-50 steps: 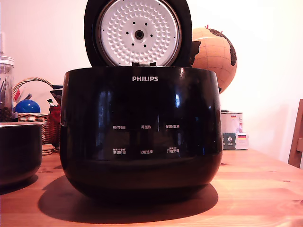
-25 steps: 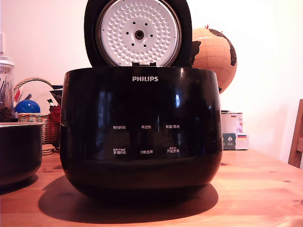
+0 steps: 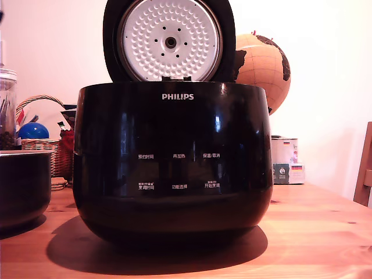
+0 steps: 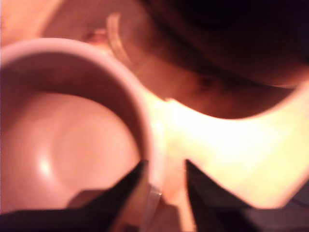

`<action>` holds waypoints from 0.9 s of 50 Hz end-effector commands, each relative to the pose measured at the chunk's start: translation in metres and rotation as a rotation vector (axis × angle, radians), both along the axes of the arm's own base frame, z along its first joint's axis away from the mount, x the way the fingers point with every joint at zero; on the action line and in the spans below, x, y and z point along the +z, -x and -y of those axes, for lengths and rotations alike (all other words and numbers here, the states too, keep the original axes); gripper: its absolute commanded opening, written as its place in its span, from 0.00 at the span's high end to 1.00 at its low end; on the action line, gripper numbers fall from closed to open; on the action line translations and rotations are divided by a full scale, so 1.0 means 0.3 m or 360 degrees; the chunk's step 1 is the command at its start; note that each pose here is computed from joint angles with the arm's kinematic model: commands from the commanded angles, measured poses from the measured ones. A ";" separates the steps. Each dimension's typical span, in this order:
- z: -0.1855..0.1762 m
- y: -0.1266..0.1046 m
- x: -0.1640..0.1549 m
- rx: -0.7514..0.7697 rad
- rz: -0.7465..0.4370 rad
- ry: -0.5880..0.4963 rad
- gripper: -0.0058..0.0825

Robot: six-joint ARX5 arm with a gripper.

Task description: Pick up the metallic pot next to the rice cooker

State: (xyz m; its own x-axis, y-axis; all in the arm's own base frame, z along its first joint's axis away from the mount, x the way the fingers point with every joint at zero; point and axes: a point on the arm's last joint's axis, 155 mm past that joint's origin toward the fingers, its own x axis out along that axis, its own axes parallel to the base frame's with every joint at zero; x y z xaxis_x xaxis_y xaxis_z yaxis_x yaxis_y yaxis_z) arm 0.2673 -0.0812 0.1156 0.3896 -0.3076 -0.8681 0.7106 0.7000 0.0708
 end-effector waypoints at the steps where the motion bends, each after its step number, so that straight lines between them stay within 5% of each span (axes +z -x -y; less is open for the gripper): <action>1: 0.000 0.002 -0.041 0.0007 -0.0062 -0.0018 0.40; 22: -0.009 -0.025 -0.169 0.0014 -0.0234 -0.0088 0.44; 34: -0.020 -0.022 -0.215 0.0023 -0.0306 -0.0126 0.70; 40: -0.020 -0.023 -0.217 0.0023 -0.0309 -0.0126 0.96; 45: -0.013 -0.026 -0.206 0.0013 -0.0304 -0.0126 0.96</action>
State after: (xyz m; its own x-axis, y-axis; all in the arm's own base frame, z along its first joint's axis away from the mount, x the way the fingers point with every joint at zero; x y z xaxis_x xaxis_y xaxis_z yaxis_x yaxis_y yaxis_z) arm 0.2778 -0.0768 0.0562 0.2363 -0.2356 -0.9427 0.7163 0.6978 0.0052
